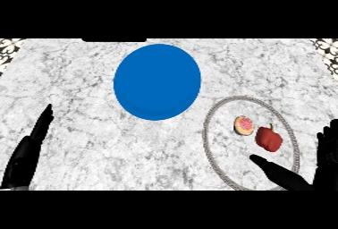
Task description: Pick the cupcake from the placemat and place it in the plate
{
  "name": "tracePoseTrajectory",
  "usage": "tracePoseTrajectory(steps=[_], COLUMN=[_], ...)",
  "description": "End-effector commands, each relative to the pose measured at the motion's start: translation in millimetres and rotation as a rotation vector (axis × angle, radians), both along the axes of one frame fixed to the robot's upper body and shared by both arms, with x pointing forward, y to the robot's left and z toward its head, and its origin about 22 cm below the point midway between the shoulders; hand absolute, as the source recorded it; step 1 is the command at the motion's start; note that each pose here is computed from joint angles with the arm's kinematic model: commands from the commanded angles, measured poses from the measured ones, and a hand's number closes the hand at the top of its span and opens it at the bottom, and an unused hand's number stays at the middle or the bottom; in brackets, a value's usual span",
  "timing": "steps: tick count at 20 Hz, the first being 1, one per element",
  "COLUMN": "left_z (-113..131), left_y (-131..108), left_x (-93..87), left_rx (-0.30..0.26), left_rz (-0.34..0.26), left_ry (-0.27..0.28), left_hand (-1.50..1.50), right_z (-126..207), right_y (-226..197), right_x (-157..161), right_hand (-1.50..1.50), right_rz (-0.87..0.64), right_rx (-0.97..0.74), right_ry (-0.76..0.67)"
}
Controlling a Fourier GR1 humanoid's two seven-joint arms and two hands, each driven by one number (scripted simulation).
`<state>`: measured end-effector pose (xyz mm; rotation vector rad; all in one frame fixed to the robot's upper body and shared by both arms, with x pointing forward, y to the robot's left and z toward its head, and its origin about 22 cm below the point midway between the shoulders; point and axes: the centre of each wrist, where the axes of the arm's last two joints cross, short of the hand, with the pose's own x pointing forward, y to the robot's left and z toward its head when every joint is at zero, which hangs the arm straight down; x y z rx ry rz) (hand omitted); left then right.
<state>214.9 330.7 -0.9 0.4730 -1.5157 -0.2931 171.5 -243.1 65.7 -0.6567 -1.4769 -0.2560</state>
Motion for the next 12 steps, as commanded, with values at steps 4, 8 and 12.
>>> tracePoseTrajectory(steps=[4, 8, 12], left_z=[16.3, 1.1, 5.6], left_y=[1.2, -5.6, 8.9], left_x=[7.5, -7.1, -5.9], left_rx=[0.008, 0.002, 0.002], left_rz=[-0.011, -0.018, -0.007], left_ry=[0.001, -0.005, 0.003], left_hand=[0.0, 0.0, 0.0], right_z=[38.5, 57.8, 47.9], right_y=[-6.8, -9.3, -9.8], right_x=[17.8, 50.2, 58.8], right_hand=[-1.5, -1.5, -1.5], right_rz=[0.067, 0.113, 0.178], right_rx=[-0.046, -0.048, -0.074], right_ry=[0.29, 0.385, 0.503])
